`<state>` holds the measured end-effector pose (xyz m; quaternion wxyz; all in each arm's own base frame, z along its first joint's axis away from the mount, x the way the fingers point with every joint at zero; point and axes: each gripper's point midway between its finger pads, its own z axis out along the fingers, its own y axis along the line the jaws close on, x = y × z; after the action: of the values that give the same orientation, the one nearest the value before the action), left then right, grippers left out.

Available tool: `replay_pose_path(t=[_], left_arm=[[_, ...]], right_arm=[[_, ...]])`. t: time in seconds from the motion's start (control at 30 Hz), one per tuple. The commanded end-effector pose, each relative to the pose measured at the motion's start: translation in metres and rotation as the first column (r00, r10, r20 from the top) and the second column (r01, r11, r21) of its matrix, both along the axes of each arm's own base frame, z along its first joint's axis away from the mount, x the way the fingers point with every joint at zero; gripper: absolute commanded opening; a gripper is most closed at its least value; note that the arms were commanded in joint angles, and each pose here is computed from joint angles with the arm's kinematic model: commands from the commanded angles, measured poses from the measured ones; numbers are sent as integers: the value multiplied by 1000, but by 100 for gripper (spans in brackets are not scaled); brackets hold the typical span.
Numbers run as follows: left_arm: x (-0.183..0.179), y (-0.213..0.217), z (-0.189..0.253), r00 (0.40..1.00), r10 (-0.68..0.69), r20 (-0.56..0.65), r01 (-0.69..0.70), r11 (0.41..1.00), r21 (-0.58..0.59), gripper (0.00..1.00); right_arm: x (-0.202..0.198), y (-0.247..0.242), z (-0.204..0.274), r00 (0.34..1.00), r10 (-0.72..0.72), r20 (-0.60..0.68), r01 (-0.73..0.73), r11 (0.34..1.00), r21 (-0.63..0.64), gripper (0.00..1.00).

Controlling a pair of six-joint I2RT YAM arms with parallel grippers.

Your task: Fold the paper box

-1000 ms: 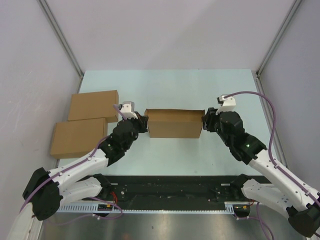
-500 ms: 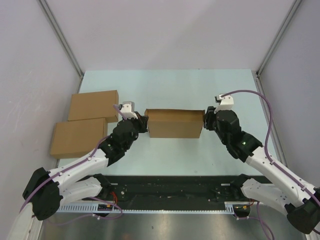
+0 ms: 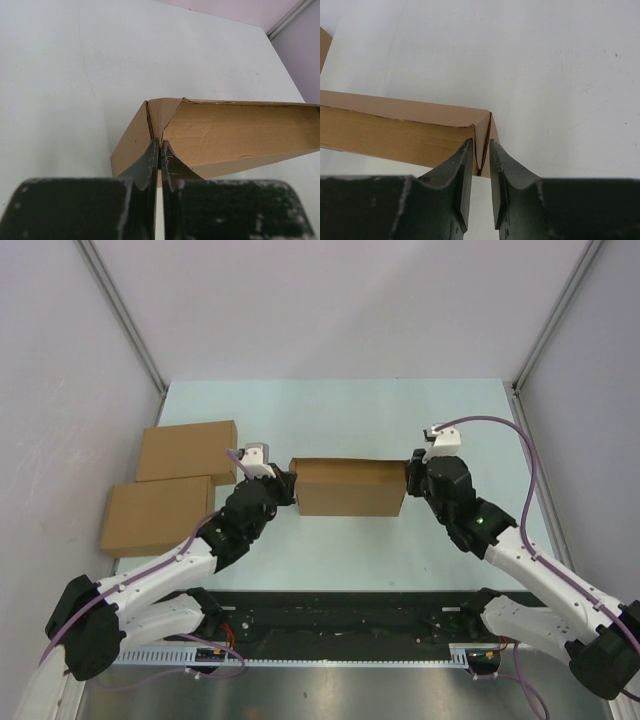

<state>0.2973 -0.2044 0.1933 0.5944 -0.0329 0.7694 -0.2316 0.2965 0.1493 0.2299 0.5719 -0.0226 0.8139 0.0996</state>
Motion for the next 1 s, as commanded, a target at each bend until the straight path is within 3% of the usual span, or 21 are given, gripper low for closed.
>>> replay_pose_path(t=[0.0, 0.2, 0.97], left_arm=[[-12, 9, -44, 992, 3, -123, 13, 992, 129, 5], [-12, 9, -44, 992, 4, -122, 12, 991, 130, 5], [-14, 10, -44, 992, 4, -128, 10, 993, 115, 8]], right_arm=[[11, 3, 24, 998, -10, 64, 8, 1000, 27, 15], [12, 3, 17, 999, -15, 46, 15, 1000, 10, 0], [-8, -2, -42, 997, -38, -60, 38, 999, -6, 0]])
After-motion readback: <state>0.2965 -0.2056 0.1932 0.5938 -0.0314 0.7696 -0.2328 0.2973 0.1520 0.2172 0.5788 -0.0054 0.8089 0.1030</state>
